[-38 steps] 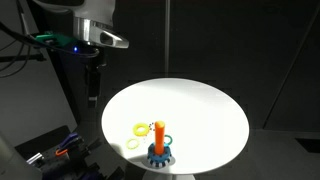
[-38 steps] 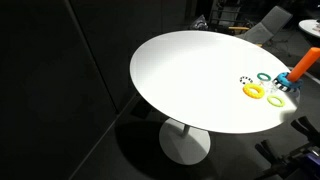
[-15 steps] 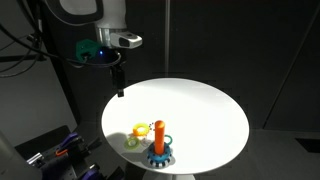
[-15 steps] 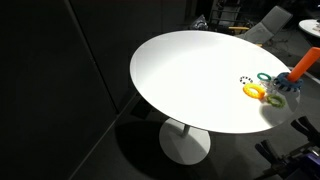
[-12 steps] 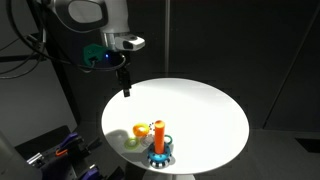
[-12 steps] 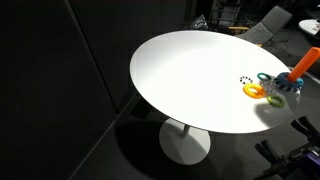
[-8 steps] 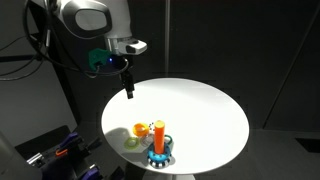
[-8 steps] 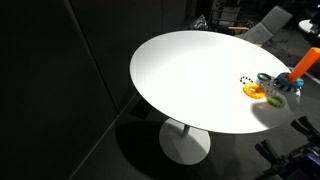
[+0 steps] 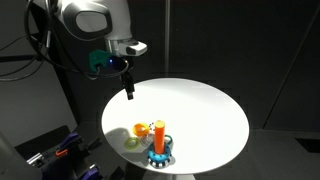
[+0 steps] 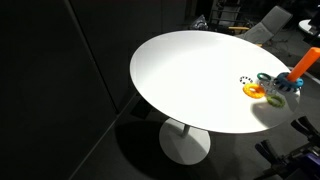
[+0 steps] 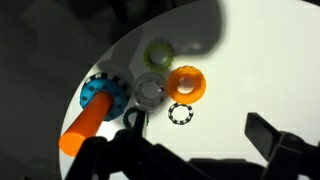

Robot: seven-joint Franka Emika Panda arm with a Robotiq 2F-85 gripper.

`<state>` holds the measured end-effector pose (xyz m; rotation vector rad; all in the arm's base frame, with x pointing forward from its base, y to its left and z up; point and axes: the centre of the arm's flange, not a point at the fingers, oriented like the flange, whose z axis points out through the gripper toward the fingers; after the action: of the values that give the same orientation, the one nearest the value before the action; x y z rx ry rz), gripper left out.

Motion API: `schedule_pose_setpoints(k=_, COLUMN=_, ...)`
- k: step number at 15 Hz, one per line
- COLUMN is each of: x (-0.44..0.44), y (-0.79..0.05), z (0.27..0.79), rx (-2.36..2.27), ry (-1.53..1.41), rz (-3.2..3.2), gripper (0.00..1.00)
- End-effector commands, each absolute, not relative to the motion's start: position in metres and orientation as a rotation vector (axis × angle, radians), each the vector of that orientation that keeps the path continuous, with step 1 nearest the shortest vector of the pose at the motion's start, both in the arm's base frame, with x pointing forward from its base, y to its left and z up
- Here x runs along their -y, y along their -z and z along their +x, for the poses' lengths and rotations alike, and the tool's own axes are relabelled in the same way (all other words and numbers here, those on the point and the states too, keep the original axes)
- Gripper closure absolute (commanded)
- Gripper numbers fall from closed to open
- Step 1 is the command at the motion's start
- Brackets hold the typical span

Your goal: Put the orange ring onto the ring toss game

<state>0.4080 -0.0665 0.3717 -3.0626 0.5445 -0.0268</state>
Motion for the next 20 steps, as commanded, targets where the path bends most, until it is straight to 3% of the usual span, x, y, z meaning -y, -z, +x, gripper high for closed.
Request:
schedule_pose_setpoints(k=1, x=0.065, y=-0.347, z=0.42, rx=-0.586, ry=0.037, rz=-3.082, gripper=0.0)
schedule_pose_setpoints(k=20, x=0.023, y=-0.197, z=0.464, rx=-0.572, ry=0.008, rz=-3.153, gripper=0.0)
